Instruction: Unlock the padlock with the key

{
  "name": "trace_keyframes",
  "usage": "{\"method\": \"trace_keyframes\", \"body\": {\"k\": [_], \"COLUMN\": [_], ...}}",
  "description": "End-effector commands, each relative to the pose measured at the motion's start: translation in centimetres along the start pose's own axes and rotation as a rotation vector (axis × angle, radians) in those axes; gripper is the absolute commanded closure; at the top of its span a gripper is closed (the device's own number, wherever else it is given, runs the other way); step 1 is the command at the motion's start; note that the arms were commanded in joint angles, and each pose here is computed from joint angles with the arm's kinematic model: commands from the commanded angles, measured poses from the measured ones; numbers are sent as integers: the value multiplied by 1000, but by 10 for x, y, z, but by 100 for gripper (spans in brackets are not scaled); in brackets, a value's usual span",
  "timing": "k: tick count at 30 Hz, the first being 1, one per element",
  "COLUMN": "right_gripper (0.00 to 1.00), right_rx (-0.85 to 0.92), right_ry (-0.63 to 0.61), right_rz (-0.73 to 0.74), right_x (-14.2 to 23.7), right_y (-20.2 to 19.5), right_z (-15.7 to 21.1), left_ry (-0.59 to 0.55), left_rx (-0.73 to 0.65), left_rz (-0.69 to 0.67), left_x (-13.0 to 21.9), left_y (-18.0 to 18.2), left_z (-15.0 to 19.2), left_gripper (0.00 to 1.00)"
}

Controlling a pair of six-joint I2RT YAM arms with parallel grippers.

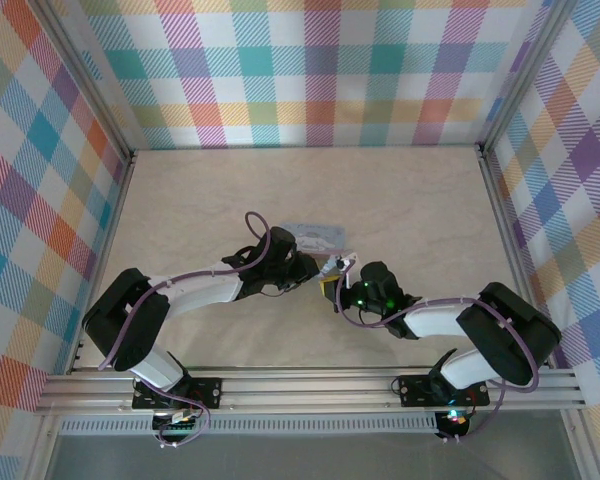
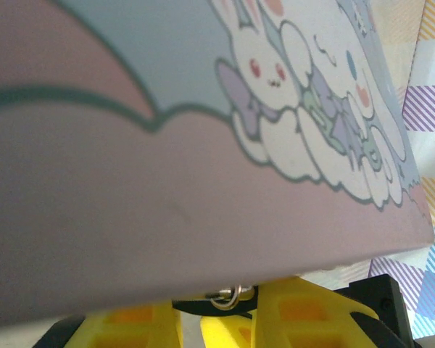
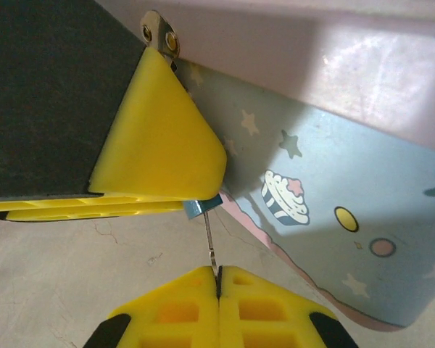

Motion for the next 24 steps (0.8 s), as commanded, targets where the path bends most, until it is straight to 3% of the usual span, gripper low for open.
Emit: {"method": "trace_keyframes", "body": {"k": [1, 24], "right_gripper": [100, 100], "right_rx": [28, 10], "right_ry": [-204, -156], "right_rz": [-25, -62], "right_x": [0, 1], "right_y": [1, -6], "right_z": [-44, -37], "left_ry": [115, 93], "left_rx": [-54, -61], "left_rz": [-10, -2], "left_x": [-1, 3], "left_y": [-6, -6], "left_z": [20, 19], "left_gripper": [88, 88]}}
Point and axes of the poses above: each hand's point on the last joint's axis, 136 mm out from that joint toward the fingers, its own x axis back along the fingers, its own y axis along the line the jaws close on, z = x × y, the point moved 10 cm from there along x, back along the fingers, and after that the axes turned 13 degrees about x, right-handed, at the moved point
